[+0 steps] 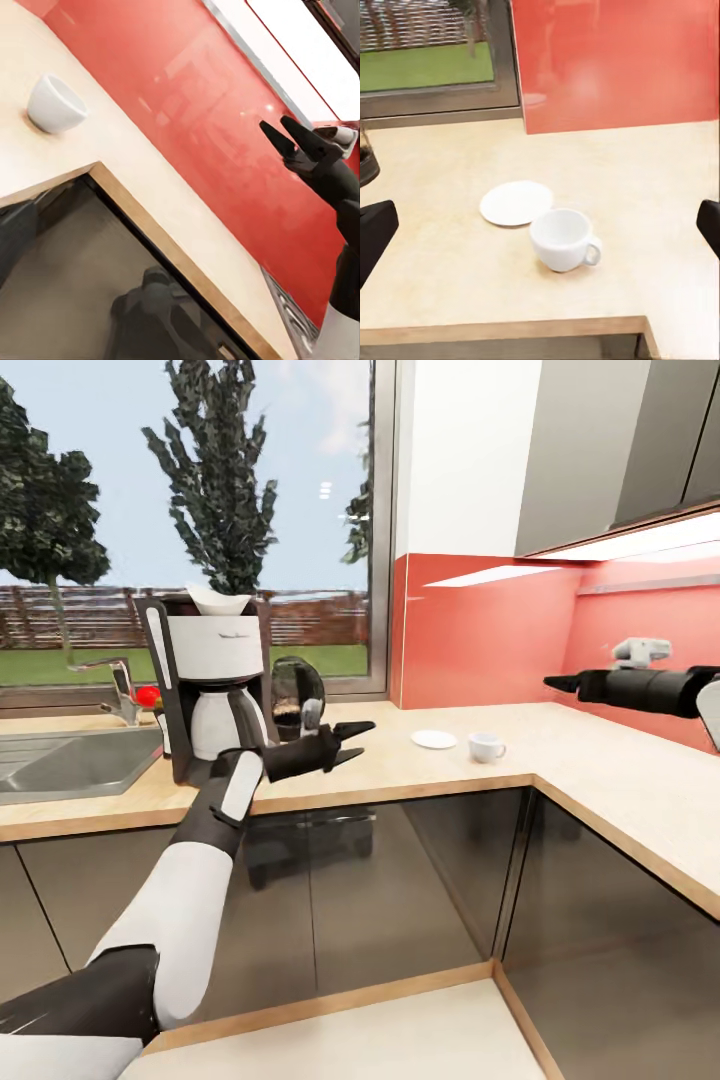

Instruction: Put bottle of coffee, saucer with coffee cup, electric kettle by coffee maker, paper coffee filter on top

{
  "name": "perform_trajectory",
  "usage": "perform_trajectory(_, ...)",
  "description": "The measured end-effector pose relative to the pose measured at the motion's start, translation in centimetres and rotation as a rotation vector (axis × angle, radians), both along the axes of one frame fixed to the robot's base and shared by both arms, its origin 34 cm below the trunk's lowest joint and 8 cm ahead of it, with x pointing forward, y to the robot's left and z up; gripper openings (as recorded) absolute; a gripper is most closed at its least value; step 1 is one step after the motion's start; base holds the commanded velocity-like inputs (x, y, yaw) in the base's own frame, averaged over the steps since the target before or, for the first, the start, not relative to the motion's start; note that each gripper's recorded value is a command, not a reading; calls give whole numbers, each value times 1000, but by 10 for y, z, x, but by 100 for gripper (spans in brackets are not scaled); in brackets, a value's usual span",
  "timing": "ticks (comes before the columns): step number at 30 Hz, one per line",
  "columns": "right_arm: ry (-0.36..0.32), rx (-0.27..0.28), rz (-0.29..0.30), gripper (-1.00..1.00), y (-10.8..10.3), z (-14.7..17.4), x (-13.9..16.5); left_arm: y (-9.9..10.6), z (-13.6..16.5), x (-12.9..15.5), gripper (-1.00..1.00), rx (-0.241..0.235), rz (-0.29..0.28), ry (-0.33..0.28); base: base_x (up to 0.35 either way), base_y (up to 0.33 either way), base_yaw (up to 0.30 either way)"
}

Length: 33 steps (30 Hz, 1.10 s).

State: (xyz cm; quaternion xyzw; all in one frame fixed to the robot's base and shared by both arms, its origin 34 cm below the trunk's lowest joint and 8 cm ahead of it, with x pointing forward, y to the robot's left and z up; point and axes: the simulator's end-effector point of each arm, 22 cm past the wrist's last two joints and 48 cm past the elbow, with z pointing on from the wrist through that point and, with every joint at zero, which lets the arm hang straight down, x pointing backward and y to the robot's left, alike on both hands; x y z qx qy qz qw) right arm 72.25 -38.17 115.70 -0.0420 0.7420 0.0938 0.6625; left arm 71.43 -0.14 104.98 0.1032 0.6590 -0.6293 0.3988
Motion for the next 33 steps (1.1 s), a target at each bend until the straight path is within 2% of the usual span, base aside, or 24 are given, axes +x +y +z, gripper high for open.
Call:
perform_trajectory(5,-15,6,-37,100,-23,9,-6,2,6,2,100,-6,7,-7,0,0,0)
perform_trajectory(9,-12,11,-49,100,-31,8,-7,3,7,3,100,-13,8,-9,0,0,0)
perform_trajectory(12,17,25,-66,100,-41,-3,-3,3,7,3,100,-15,8,-7,0,0,0)
perform_trajectory(15,60,44,-101,100,-62,-18,1,3,8,3,100,-17,7,-7,59,-49,0)
perform_trajectory(22,105,70,-129,100,-79,-35,6,4,8,3,100,-19,7,-8,135,-107,0)
perform_trajectory(24,111,76,-122,100,-79,-38,6,4,8,3,100,-19,7,-6,48,-35,0)
perform_trajectory(27,140,112,-76,100,-78,-48,9,4,7,3,100,-19,6,-6,39,-16,0)
perform_trajectory(33,194,172,-51,100,-93,-68,10,3,8,3,100,-19,6,-6,180,-4,0)
